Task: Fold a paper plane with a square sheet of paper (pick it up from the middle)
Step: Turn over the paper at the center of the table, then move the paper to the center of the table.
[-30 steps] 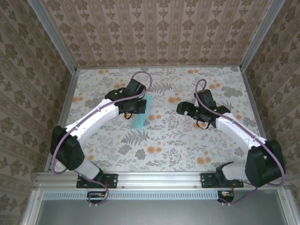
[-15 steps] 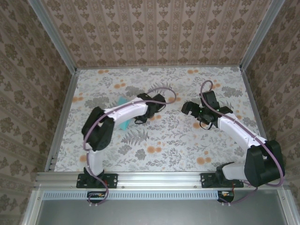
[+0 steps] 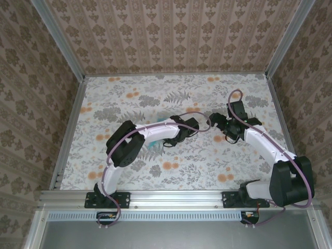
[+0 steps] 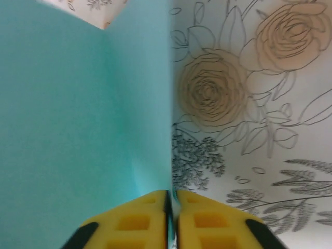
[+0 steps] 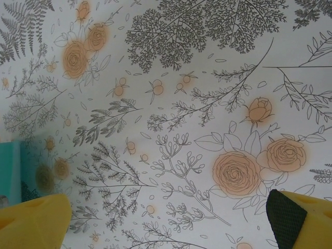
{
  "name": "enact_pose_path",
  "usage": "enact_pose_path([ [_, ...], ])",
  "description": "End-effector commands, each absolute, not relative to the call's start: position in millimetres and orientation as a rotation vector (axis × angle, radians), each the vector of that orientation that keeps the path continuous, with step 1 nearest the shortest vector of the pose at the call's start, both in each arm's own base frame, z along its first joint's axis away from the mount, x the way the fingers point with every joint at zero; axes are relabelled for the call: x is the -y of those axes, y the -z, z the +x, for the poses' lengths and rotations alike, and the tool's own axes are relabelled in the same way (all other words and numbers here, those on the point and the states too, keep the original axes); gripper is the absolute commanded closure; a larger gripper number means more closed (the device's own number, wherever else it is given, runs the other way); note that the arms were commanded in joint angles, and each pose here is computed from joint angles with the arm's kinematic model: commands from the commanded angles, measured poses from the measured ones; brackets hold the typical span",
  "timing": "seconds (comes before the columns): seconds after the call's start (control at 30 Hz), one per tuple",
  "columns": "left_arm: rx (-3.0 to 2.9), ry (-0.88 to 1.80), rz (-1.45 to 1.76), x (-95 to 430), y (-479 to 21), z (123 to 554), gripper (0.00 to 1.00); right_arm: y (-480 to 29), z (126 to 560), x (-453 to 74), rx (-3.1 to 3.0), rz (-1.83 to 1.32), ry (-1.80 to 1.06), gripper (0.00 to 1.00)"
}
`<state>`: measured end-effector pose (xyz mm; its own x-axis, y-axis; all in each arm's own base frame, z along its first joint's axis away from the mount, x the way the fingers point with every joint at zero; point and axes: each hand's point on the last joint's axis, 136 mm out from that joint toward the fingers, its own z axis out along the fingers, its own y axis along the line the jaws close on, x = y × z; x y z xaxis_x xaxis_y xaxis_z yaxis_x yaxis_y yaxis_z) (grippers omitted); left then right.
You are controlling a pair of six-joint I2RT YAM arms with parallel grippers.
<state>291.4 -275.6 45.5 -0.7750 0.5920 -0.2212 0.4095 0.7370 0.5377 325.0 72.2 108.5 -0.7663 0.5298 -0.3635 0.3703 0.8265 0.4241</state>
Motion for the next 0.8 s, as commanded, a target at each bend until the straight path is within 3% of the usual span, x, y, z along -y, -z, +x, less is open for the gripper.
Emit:
enact_pose_path([
  [0.0,-2.620,-0.504,0.768,291,-51,283,0.75,-115,320,-70,-2.539,0.686,-0.456,0.01],
  [0.07,-2.649,-0.359,0.759,303,-65,277,0.66,-118,322,-69,-2.538,0.682,-0.453,0.01],
  [0.2,-2.696,0.060,0.710,335,-101,257,0.39,-125,328,-77,-2.550,0.631,-0.501,0.01],
  [0.3,-2.680,0.308,0.637,343,-129,250,0.26,-128,334,-95,-2.569,0.557,-0.615,0.04],
  [0.53,-2.639,0.640,0.293,294,-168,263,0.20,-133,347,-155,-2.607,0.382,-0.753,0.13],
  [0.77,-2.654,0.594,-0.213,183,-139,284,0.18,-119,341,-273,-2.705,0.082,-0.831,0.30],
])
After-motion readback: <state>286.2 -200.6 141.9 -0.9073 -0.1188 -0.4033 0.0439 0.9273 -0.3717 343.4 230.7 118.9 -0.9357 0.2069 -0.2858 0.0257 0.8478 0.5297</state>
